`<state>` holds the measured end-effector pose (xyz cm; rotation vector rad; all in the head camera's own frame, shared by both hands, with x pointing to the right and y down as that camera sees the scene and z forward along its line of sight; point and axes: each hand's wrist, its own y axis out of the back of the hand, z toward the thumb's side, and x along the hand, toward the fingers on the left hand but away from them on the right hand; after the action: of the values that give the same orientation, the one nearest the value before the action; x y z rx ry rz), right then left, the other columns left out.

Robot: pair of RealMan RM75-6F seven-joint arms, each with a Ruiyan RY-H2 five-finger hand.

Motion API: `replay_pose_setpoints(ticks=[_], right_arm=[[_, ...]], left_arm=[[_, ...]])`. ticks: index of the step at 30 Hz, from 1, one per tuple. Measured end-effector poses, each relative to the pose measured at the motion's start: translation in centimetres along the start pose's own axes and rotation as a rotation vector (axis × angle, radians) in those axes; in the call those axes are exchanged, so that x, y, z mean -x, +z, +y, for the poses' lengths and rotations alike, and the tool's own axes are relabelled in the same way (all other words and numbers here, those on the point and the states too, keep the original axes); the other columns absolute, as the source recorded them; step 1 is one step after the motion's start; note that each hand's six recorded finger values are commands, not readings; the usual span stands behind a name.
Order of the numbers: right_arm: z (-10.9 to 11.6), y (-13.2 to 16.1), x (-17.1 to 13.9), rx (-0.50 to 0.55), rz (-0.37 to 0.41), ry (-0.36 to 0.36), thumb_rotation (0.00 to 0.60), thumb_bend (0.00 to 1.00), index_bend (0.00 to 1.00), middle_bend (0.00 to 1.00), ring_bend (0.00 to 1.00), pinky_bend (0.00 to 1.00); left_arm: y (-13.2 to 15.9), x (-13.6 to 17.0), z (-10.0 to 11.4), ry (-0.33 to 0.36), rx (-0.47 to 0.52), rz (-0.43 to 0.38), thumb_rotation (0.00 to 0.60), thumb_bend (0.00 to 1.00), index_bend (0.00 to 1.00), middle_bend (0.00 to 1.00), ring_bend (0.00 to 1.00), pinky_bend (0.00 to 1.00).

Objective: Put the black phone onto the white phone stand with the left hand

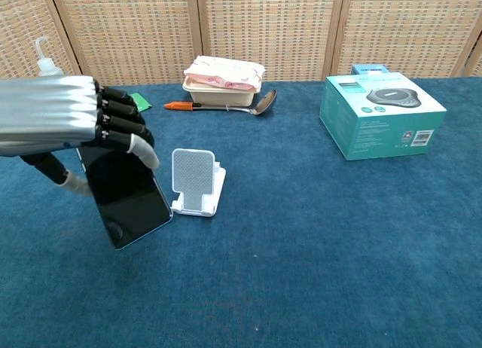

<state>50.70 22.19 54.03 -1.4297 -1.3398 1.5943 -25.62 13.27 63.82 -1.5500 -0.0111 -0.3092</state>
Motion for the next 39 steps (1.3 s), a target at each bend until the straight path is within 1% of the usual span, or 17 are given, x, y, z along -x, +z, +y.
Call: replay_pose_setpoints(ticks=[4, 7, 11, 13, 16, 19, 22, 31, 39], right_arm=[[0.2, -0.1, -0.1, 0.012, 0.002, -0.001, 0.6, 0.05, 0.04, 0.0, 0.0, 0.0], [0.3, -0.2, -0.1, 0.018, 0.003, -0.002, 0.6, 0.05, 0.04, 0.0, 0.0, 0.0], [0.4, -0.3, -0.2, 0.027, 0.004, 0.0, 0.6, 0.05, 0.04, 0.0, 0.0, 0.0], [0.5, -0.4, -0.2, 0.036, 0.004, 0.001, 0.6, 0.05, 0.04, 0.0, 0.0, 0.0], [0.6, -0.5, -0.2, 0.046, 0.006, 0.004, 0.6, 0.05, 0.04, 0.0, 0.0, 0.0], [0.7, -0.6, -0.2, 0.053, 0.007, 0.004, 0.6, 0.05, 0.04, 0.0, 0.0, 0.0], [0.8, -0.7, -0.2, 0.06, 0.007, 0.005, 0.6, 0.05, 0.04, 0.0, 0.0, 0.0], [0.8, -1.0, -0.1, 0.065, 0.0, 0.011, 0.6, 0.05, 0.04, 0.0, 0.0, 0.0], [0.9, -1.2, 0.0, 0.069, -0.004, 0.013, 0.6, 0.05, 0.04, 0.0, 0.0, 0.0]], left_arm=[[-0.3, -1.8, 1.7, 0.034, -0.274, -0.069, 0.6, 0.15, 0.44, 0.48, 0.53, 0.37], [0.1, -3.4, 2.7, 0.052, -0.438, -0.11, 0.6, 0.15, 0.44, 0.48, 0.52, 0.37], [0.5, -5.2, 3.1, 0.041, -0.6, -0.145, 0.6, 0.15, 0.44, 0.48, 0.52, 0.37], [0.6, -5.8, 2.8, 0.027, -0.673, -0.157, 0.6, 0.15, 0.44, 0.48, 0.52, 0.37], [0.9, -6.8, 1.9, -0.006, -0.757, -0.182, 0.6, 0.15, 0.44, 0.48, 0.52, 0.37], [1.2, -7.7, 1.0, -0.032, -0.815, -0.211, 0.6, 0.15, 0.44, 0.48, 0.52, 0.37], [1.2, -8.4, 0.4, -0.045, -0.851, -0.223, 0.6, 0.15, 0.44, 0.47, 0.52, 0.37], [1.0, -9.9, -0.2, -0.063, -0.877, -0.248, 0.6, 0.15, 0.44, 0.46, 0.52, 0.37], [1.3, -10.0, -1.1, -0.078, -0.882, -0.267, 0.6, 0.14, 0.42, 0.43, 0.52, 0.37]])
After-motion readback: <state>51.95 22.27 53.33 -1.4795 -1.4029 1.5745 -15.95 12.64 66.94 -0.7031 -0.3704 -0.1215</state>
